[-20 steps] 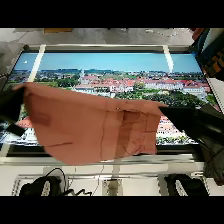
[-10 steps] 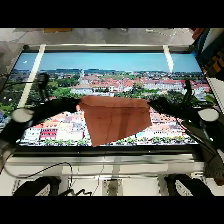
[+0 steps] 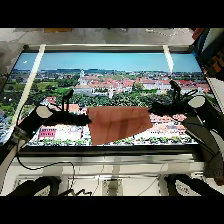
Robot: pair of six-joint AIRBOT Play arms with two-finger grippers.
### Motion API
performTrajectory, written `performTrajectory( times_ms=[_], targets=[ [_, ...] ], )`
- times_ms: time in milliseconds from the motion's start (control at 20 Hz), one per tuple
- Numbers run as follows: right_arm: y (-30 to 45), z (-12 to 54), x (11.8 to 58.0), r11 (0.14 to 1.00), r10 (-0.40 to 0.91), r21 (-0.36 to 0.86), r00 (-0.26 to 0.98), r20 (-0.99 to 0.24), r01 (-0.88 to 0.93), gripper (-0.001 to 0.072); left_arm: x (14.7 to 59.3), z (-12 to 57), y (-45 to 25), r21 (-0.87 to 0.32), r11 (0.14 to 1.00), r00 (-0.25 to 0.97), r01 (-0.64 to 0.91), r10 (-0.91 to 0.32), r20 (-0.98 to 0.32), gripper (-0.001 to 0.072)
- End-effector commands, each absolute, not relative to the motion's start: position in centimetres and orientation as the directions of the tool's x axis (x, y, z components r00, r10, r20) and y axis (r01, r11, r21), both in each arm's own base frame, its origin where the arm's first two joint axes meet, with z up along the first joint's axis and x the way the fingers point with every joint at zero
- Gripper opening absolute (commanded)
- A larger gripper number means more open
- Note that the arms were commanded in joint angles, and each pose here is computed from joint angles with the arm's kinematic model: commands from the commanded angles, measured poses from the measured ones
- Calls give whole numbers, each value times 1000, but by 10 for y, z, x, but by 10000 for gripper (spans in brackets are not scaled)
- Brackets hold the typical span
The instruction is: Fold the clothes and pants, and hang the long-sleeved shirts on hangers.
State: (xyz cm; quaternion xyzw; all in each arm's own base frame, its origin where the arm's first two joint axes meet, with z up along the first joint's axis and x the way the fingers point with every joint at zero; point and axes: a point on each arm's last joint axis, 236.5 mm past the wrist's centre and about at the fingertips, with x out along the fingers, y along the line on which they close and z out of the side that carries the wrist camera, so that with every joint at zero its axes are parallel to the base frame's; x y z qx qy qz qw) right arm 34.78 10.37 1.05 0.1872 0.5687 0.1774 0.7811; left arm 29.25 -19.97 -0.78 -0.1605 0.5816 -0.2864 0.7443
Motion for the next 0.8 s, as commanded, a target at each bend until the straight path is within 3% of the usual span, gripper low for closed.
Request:
performTrajectory(
  times_ms=[0, 100, 350, 500, 600, 650, 700, 750],
  targets=[
    [75, -2, 291, 922, 372, 366, 27, -928, -127, 18, 222, -21, -186, -563, 815, -144, 140, -546, -826, 12],
    [72, -7, 279, 925, 357, 357, -28, -934, -126, 18, 209, -20, -188, -568, 809, -192, 153, -539, -820, 12],
    [69, -29, 269, 932, 345, 349, -49, -937, -102, 19, 216, -35, -200, -560, 820, -158, 120, -541, -826, 13],
    [62, -48, 268, 945, 312, 314, -34, -950, -92, 19, 202, -43, -222, -589, 799, -227, 122, -555, -800, 14],
    [53, -55, 275, 957, 275, 273, 4, -962, -99, 47, 193, -50, -233, -589, 796, -261, 141, -544, -797, 72],
    [49, -57, 281, 961, 257, 253, 27, -966, -109, 274, 191, -53, -235, -585, 798, -268, 149, -536, -800, 428],
    [46, -57, 289, 964, 246, 238, 59, -967, -118, 489, 190, -54, -235, -584, 798, -273, 148, -535, -800, 711],
    [43, -57, 298, 967, 233, 220, 95, -968, -125, 516, 191, -54, -235, -587, 792, -272, 168, -535, -800, 717]
  ],
)
